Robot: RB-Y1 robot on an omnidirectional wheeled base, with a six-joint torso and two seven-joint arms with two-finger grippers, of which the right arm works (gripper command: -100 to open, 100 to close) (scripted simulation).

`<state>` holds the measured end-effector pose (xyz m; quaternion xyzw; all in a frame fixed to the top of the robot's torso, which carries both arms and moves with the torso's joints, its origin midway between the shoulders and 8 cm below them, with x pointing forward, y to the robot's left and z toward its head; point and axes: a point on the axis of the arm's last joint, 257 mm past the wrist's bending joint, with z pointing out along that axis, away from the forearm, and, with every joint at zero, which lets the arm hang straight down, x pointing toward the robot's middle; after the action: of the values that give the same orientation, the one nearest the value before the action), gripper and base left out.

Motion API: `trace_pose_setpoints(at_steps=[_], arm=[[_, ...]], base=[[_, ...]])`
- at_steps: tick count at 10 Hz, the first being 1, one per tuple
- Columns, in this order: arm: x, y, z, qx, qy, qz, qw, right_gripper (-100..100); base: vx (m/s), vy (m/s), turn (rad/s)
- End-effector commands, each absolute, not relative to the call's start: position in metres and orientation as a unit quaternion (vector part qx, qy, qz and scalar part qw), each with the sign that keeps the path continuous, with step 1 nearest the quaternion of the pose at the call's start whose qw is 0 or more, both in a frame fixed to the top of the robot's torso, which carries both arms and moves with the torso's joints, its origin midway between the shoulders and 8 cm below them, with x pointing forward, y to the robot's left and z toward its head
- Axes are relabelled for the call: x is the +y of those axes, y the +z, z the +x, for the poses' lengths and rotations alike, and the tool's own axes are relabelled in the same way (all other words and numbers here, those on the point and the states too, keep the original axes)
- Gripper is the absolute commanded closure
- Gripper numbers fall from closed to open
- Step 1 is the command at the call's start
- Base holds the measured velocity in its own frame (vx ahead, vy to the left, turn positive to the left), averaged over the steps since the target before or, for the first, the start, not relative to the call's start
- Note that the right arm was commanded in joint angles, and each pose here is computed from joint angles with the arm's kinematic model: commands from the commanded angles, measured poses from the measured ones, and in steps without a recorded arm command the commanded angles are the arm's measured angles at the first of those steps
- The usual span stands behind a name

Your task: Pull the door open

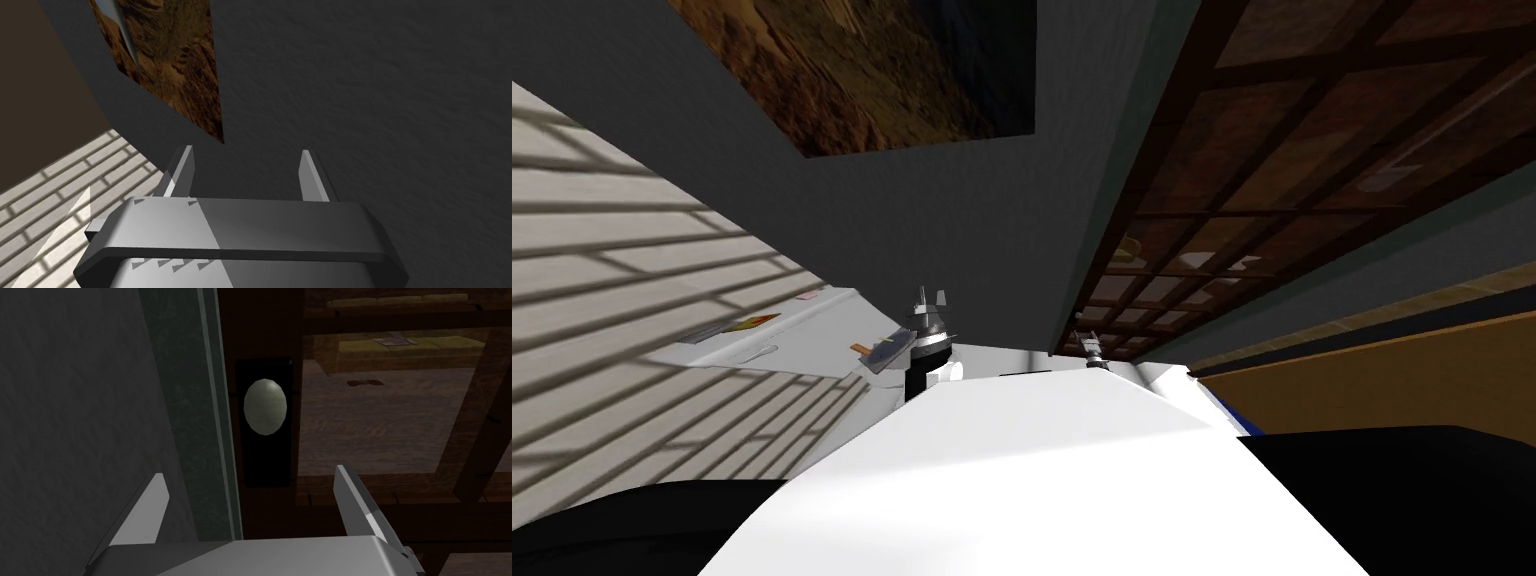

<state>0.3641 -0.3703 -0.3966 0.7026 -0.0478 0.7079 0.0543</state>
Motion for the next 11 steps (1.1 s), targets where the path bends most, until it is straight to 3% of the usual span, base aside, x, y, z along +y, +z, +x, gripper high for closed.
trace_pose_setpoints(at_steps=[1,5,7,11], arm=[[-0.381,-0.397,0.37,-0.058,0.707,0.702,0.067,-100],[-0.411,-0.397,0.386,-0.097,0.702,0.697,0.107,-100],[-0.417,-0.398,0.388,-0.105,0.701,0.696,0.115,-100],[-0.437,-0.4,0.397,-0.14,0.692,0.694,0.142,-100]], base=[[0.023,-0.047,0.197],[0.017,-0.067,0.25],[0.012,-0.057,0.082],[-0.014,-0.061,0.239]])
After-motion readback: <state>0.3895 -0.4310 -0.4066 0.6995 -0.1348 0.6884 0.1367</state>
